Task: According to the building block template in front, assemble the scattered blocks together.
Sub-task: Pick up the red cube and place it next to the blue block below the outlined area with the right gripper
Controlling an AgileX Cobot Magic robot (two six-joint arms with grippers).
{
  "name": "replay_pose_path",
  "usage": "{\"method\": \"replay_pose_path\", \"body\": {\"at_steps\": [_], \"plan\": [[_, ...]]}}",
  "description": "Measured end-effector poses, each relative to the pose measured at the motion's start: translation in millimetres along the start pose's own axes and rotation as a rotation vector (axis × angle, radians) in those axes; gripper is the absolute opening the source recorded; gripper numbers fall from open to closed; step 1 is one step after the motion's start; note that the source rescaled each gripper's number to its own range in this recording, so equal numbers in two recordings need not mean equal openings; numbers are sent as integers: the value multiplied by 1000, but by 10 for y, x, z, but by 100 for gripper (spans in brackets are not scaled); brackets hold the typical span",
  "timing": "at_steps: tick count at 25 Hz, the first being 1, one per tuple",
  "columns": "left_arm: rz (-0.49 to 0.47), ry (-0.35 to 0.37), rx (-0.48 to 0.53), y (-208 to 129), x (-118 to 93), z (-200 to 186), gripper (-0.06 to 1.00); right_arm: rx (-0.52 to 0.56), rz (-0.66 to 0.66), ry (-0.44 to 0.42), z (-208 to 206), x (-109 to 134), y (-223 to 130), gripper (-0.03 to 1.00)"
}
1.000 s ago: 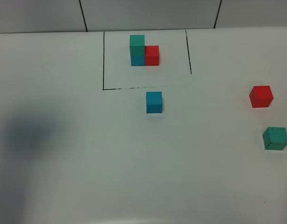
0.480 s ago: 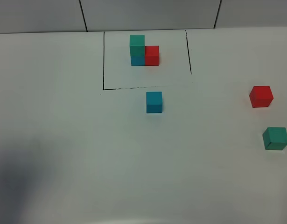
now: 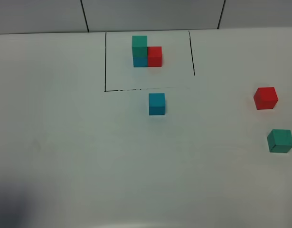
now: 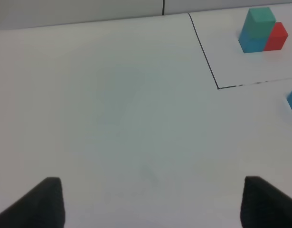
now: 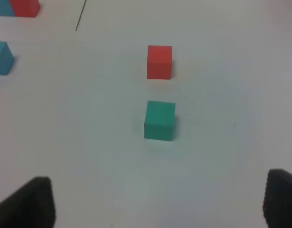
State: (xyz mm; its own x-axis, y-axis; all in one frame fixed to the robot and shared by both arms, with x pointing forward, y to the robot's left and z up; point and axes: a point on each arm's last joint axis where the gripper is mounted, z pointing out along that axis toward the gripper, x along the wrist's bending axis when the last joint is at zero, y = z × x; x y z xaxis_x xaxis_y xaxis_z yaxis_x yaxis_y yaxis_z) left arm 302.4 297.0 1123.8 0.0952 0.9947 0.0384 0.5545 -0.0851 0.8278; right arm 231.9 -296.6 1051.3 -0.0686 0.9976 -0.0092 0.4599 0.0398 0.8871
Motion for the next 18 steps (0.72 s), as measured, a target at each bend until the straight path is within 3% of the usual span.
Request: {"method": "replay_pose_path", "body": {"at_steps": [18], "plan": [[-29,-57,-4,-664,-83,-233,91,0,2,3,0,3,0,82]]}}
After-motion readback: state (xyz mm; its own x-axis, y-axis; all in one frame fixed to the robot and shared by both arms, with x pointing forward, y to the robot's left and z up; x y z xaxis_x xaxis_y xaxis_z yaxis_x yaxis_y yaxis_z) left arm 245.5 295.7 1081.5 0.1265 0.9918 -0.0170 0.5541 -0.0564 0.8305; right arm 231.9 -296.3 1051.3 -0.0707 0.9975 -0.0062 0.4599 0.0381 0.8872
